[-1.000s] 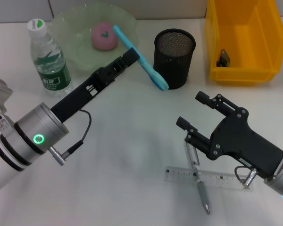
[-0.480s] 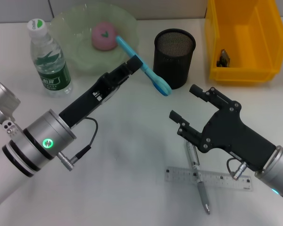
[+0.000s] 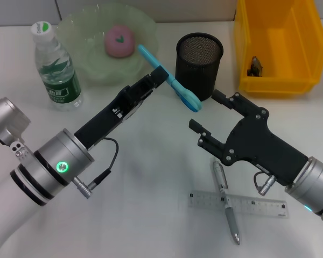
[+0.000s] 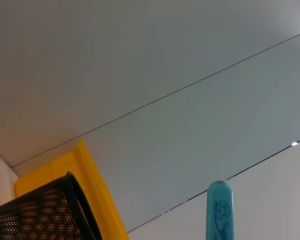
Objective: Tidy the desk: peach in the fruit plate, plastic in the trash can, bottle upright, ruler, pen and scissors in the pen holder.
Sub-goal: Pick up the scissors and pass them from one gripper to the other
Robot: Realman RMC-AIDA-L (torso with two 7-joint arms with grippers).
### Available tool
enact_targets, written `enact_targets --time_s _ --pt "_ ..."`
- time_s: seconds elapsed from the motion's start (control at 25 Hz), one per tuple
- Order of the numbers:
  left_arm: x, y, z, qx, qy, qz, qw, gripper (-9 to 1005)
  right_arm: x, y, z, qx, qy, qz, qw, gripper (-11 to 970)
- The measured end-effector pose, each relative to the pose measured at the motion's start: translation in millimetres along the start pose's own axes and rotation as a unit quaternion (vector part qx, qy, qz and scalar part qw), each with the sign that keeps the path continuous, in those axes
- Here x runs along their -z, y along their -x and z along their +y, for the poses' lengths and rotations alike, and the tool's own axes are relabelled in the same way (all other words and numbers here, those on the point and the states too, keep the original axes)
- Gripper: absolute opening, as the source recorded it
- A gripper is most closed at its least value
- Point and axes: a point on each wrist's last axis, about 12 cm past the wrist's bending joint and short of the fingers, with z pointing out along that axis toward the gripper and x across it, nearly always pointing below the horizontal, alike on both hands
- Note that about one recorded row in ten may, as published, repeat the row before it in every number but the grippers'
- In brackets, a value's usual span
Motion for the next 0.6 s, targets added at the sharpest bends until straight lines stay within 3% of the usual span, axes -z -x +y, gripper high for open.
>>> enact_targets --time_s 0.6 --pt "-4.0 -5.1 1.3 0.024 0.014 -0.005 1.000 278 -12.5 -0.9 -1.6 0.019 -0.005 0.008 1.000 664"
